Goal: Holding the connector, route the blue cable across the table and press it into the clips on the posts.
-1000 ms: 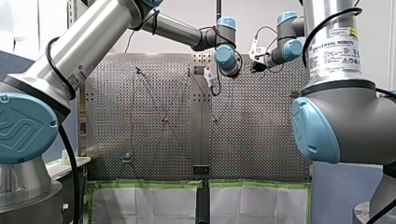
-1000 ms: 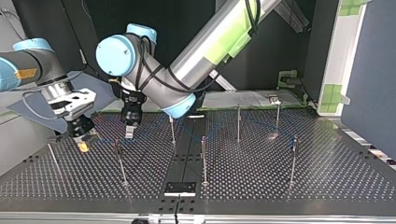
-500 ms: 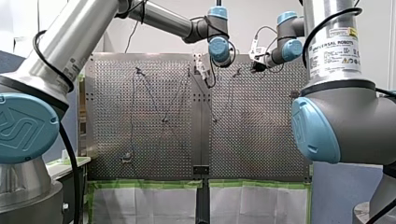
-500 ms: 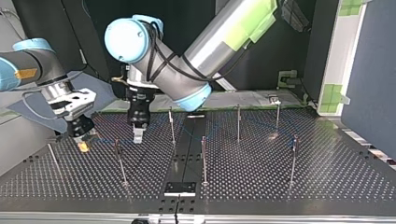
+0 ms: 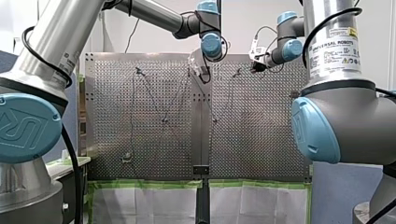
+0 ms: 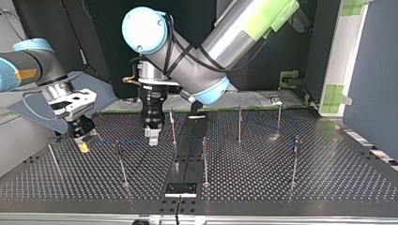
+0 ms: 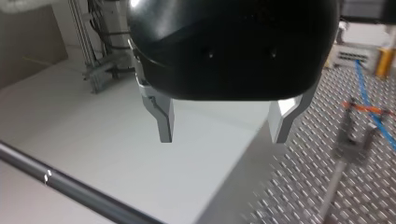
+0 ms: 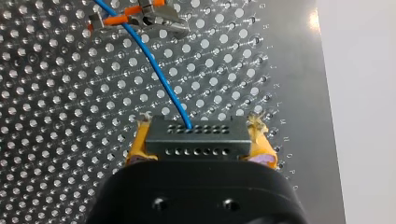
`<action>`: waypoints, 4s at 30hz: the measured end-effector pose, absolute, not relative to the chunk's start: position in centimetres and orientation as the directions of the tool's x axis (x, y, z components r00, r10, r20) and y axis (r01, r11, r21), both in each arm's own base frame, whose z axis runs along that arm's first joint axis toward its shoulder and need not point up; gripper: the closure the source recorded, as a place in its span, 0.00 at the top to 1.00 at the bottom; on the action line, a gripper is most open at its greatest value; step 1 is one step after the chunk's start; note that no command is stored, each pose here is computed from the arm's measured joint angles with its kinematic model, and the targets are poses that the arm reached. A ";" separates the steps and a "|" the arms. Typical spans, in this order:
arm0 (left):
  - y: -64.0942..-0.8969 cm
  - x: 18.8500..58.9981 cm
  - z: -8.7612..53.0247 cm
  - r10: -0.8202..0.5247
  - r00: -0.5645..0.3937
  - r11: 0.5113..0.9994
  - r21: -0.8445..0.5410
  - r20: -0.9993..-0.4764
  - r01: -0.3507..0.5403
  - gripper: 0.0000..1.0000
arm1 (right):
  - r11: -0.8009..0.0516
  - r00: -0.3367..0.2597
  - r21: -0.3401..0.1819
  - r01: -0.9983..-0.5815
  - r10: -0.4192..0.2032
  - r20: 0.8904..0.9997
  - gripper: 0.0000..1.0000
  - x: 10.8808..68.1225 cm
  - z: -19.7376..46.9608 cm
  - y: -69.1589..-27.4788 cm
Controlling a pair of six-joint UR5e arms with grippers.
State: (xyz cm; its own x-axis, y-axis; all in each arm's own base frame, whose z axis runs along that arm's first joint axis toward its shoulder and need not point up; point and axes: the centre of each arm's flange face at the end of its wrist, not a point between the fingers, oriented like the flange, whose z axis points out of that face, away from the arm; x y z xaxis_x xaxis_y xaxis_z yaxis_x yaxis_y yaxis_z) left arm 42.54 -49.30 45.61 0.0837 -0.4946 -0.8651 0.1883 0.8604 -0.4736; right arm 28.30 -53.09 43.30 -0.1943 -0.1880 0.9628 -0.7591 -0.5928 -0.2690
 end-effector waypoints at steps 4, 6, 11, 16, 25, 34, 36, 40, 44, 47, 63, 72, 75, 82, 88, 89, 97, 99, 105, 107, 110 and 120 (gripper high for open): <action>-49.7 42.9 42.2 -0.481 0.071 0.870 -0.466 -0.874 0.159 1.00 | -0.593 -0.194 -0.269 -0.759 -0.188 0.963 0.00 28.3 43.3 -53.1; -49.9 43.0 40.1 -0.471 0.062 0.877 -0.459 -0.880 0.144 1.00 | -0.593 -0.194 -0.269 -0.759 -0.188 0.963 0.00 28.3 43.3 -53.1; -50.0 43.0 36.7 -0.455 0.049 0.885 -0.446 -0.889 0.131 1.00 | -0.593 -0.194 -0.269 -0.759 -0.188 0.963 0.00 28.3 43.3 -53.1; -49.8 42.7 34.8 -0.441 0.048 0.892 -0.432 -0.896 0.131 1.00 | -0.593 -0.194 -0.269 -0.759 -0.188 0.963 0.00 28.3 43.3 -53.1; -49.1 41.9 31.6 -0.420 0.051 0.902 -0.411 -0.906 0.129 1.00 | -0.593 -0.194 -0.269 -0.759 -0.188 0.963 0.00 28.3 43.3 -53.1; -48.2 41.0 28.7 -0.419 0.052 0.903 -0.411 -0.906 0.127 1.00 | -0.593 -0.194 -0.269 -0.759 -0.188 0.963 0.00 28.3 43.3 -53.1; -48.0 40.8 28.1 -0.419 0.052 0.903 -0.410 -0.907 0.127 1.00 | -0.593 -0.194 -0.269 -0.759 -0.188 0.963 0.00 28.3 43.3 -53.1; -47.5 40.5 27.0 -0.419 0.053 0.904 -0.410 -0.907 0.125 1.00 | -0.593 -0.194 -0.269 -0.759 -0.188 0.963 0.00 28.3 43.3 -53.1; -47.1 40.2 26.0 -0.419 0.053 0.904 -0.410 -0.907 0.125 1.00 | -0.593 -0.194 -0.269 -0.759 -0.188 0.963 0.00 28.3 43.3 -53.1; -46.8 39.8 25.2 -0.419 0.053 0.904 -0.410 -0.907 0.125 1.00 | -0.593 -0.194 -0.269 -0.759 -0.188 0.963 0.00 28.3 43.3 -53.1; -44.7 37.6 20.9 -0.419 0.053 0.903 -0.410 -0.907 0.125 1.00 | -0.593 -0.194 -0.269 -0.759 -0.188 0.963 0.00 28.3 43.3 -53.1; -43.3 36.1 18.5 -0.419 0.053 0.903 -0.410 -0.906 0.125 1.00 | -0.593 -0.194 -0.269 -0.759 -0.188 0.963 0.00 28.3 43.3 -53.1; -42.8 35.5 17.8 -0.419 0.053 0.903 -0.410 -0.906 0.125 1.00 | -0.593 -0.194 -0.269 -0.759 -0.188 0.963 0.00 28.3 43.3 -53.1; -41.4 34.1 16.0 -0.419 0.053 0.903 -0.410 -0.906 0.125 1.00 | -0.593 -0.194 -0.269 -0.759 -0.188 0.963 0.00 28.3 43.3 -53.1; -40.3 32.8 14.5 -0.419 0.053 0.903 -0.410 -0.906 0.125 1.00 | -0.593 -0.194 -0.269 -0.759 -0.188 0.963 0.00 28.3 43.3 -53.1; -40.1 32.6 14.3 -0.419 0.053 0.903 -0.410 -0.907 0.125 1.00 | -0.593 -0.194 -0.269 -0.759 -0.188 0.963 0.00 28.3 43.3 -53.1; -38.5 30.9 12.7 -0.419 0.053 0.903 -0.410 -0.907 0.125 1.00 | -0.593 -0.194 -0.269 -0.759 -0.188 0.963 0.00 28.3 43.3 -53.1; -38.1 30.4 12.3 -0.419 0.053 0.903 -0.410 -0.906 0.125 1.00 | -0.593 -0.194 -0.269 -0.759 -0.188 0.963 0.00 28.3 43.3 -53.1; -36.8 29.1 11.3 -0.419 0.053 0.903 -0.410 -0.906 0.125 1.00 | -0.593 -0.194 -0.269 -0.759 -0.188 0.963 0.00 28.3 43.3 -53.1; -36.4 28.6 10.9 -0.418 0.052 0.904 -0.409 -0.907 0.125 1.00 | -0.593 -0.194 -0.269 -0.759 -0.188 0.963 0.00 28.3 43.3 -53.1; -35.7 27.9 10.3 -0.411 0.045 0.907 -0.404 -0.910 0.122 1.00 | -0.593 -0.194 -0.269 -0.759 -0.188 0.963 0.00 28.3 43.3 -53.1; -34.1 26.1 9.0 -0.382 0.013 0.919 -0.378 -0.924 0.108 1.00 | -0.593 -0.194 -0.269 -0.759 -0.188 0.963 0.00 28.3 43.3 -53.1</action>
